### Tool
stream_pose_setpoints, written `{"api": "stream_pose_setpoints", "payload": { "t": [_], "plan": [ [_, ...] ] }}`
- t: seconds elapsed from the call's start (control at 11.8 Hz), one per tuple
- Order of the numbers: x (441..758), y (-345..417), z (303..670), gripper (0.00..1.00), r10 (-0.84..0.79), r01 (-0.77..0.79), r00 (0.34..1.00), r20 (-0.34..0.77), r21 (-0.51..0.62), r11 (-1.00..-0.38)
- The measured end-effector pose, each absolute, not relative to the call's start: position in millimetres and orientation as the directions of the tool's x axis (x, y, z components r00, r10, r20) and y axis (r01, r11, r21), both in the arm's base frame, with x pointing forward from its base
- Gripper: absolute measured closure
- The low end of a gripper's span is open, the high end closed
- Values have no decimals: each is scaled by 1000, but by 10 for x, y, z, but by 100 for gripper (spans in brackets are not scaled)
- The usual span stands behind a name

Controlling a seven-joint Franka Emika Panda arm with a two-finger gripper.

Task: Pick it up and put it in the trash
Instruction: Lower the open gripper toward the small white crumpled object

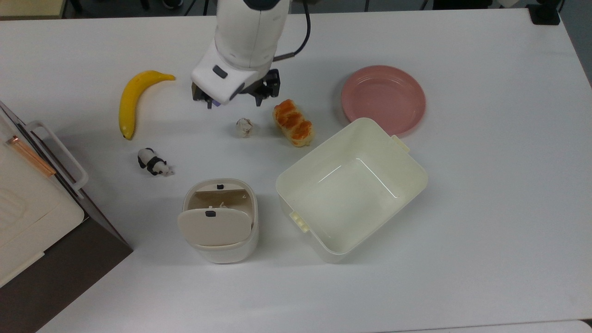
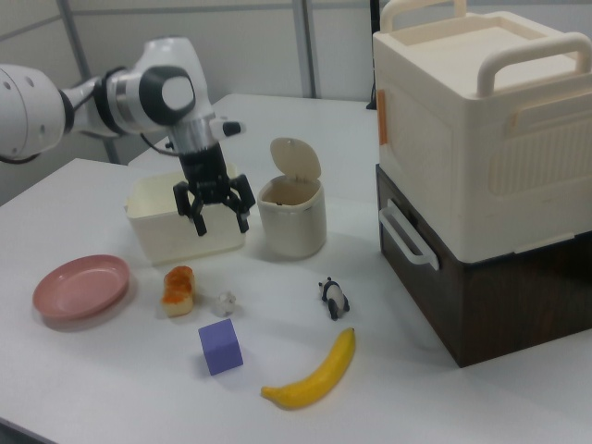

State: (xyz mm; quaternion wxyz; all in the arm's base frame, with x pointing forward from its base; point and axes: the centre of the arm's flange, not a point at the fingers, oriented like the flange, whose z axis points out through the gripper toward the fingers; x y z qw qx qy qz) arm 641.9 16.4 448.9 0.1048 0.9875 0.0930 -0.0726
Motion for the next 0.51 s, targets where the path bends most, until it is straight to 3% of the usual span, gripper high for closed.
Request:
{"api": "stream_pose_setpoints", "payload": {
  "t": [0.34,0.51],
  "plan": [
    [6296,334,3720,0,243,259,964,-110,176,-950],
    [6202,365,3511,0,257,274,959,-116,170,-947]
  ]
}}
